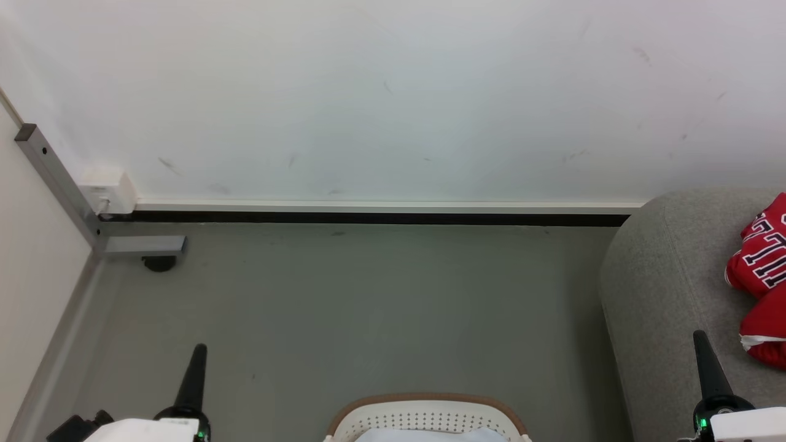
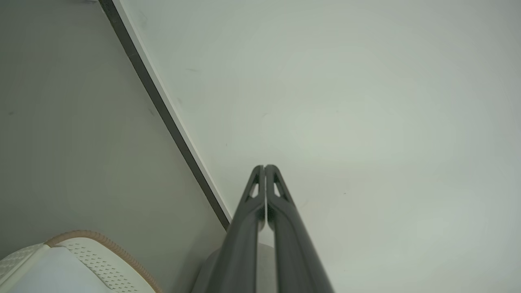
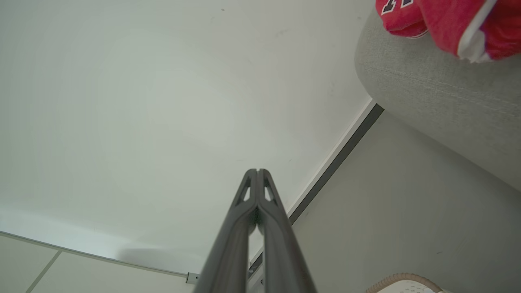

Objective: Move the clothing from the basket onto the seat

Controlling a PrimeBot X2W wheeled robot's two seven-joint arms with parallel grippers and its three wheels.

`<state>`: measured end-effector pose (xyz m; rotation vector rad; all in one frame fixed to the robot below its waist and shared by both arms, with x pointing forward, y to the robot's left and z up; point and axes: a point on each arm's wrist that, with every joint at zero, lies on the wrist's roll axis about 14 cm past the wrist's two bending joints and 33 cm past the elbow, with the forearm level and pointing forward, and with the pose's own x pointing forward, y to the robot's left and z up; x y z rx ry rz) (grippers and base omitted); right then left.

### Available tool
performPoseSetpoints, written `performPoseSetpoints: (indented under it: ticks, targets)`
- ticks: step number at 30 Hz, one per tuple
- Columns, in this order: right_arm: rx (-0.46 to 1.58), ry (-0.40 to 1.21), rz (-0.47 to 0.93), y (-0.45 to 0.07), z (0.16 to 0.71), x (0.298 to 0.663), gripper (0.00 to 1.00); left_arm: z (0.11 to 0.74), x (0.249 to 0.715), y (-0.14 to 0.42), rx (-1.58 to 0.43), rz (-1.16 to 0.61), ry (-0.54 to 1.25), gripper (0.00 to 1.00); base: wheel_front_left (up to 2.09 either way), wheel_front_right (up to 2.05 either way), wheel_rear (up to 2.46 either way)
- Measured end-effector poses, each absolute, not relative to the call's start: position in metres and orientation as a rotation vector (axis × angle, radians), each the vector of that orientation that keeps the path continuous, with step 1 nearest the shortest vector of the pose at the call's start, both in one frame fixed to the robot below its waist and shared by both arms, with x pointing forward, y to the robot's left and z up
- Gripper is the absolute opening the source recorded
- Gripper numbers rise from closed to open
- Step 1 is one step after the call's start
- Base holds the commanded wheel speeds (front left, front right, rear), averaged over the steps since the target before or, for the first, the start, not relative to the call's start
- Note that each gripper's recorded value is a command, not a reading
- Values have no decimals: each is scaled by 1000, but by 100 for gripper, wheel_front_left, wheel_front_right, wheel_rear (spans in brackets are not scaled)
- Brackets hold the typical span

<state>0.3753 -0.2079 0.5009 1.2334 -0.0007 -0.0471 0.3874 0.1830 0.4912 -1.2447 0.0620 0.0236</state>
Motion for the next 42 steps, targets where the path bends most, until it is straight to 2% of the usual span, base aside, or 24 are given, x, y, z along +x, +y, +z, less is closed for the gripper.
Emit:
performPoseSetpoints:
  ticks: [42]
  targets:
    - [1547,6,-10,-201,504,386,0,502,388,198,-1553,12,16,0,0,0,0]
